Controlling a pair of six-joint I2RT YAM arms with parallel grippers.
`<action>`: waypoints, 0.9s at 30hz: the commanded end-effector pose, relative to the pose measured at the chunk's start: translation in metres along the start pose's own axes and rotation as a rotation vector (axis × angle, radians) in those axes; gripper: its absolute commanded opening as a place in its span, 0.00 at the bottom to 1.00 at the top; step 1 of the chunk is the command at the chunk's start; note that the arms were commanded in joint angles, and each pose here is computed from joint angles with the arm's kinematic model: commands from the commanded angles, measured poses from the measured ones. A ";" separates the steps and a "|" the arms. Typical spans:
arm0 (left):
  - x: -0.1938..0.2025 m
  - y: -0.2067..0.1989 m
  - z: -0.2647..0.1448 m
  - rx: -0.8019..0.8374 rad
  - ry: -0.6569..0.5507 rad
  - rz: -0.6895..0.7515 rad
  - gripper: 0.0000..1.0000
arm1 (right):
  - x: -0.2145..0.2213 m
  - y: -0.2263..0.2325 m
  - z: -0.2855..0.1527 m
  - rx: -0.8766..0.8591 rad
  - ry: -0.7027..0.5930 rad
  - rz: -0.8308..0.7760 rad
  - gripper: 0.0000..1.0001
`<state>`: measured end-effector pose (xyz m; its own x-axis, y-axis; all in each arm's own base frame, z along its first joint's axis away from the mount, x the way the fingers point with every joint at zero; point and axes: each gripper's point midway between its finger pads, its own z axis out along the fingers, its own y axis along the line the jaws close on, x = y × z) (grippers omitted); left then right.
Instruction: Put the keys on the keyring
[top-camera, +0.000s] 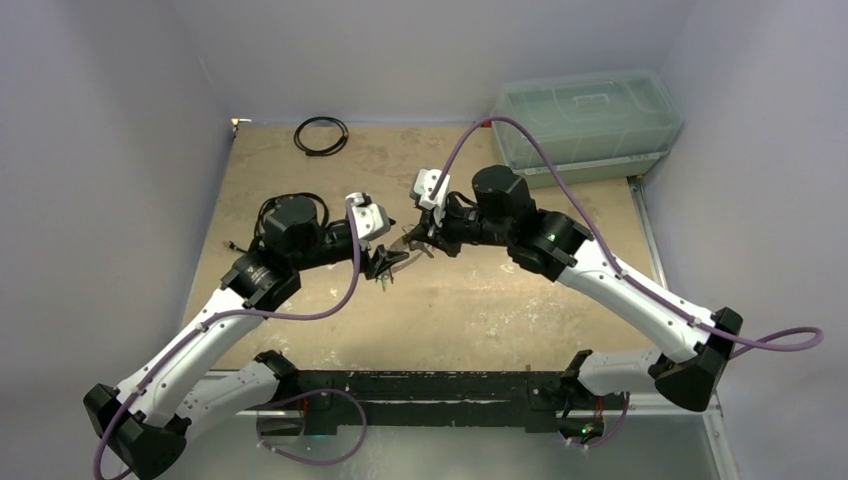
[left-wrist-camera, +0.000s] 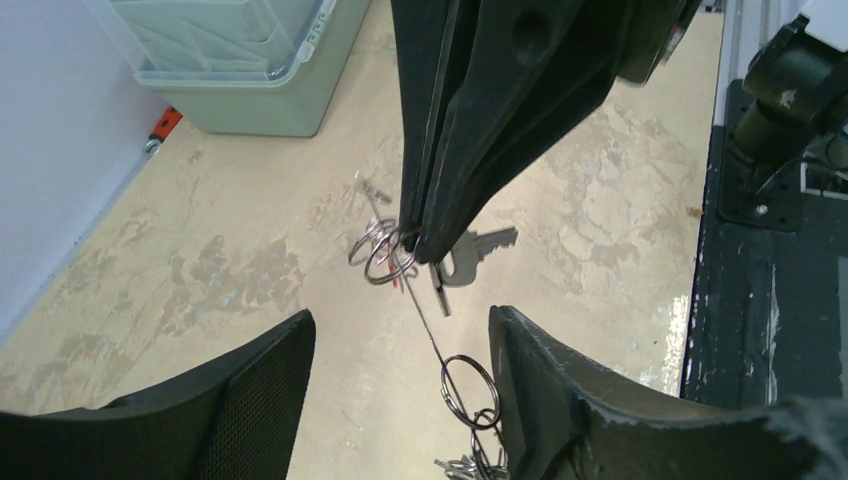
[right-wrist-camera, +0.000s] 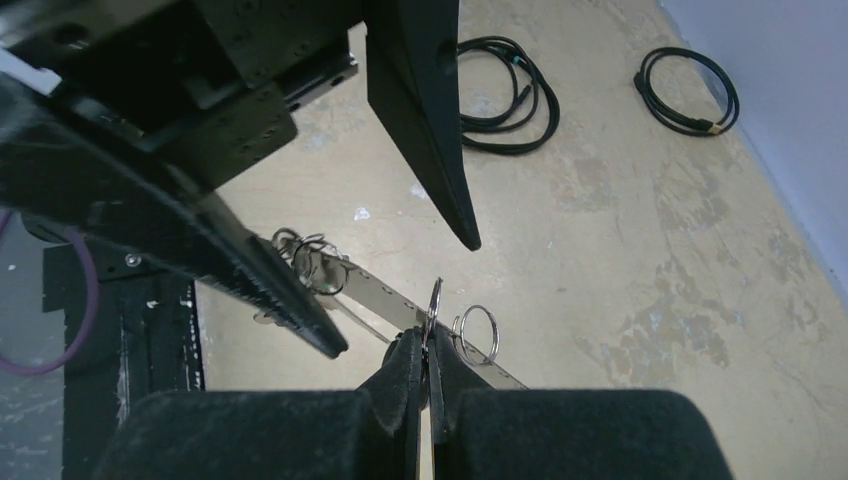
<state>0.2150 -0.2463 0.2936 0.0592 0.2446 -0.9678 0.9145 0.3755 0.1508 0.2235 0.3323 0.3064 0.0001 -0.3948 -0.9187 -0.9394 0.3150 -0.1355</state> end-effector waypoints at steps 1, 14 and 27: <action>-0.006 -0.001 0.001 0.020 -0.041 0.093 0.61 | -0.027 0.021 -0.021 -0.083 -0.102 -0.017 0.00; -0.011 -0.013 0.000 0.074 -0.078 0.158 0.47 | -0.013 0.046 -0.018 -0.221 -0.063 -0.035 0.00; -0.004 -0.033 0.001 0.148 -0.060 0.204 0.40 | -0.003 0.045 -0.006 -0.243 -0.026 -0.045 0.00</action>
<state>0.1938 -0.2551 0.2830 0.1903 0.2707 -0.9437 0.9375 0.2351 0.2564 0.1811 0.3355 0.2907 -0.0055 -0.4194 -0.9078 -0.9914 0.1212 -0.0500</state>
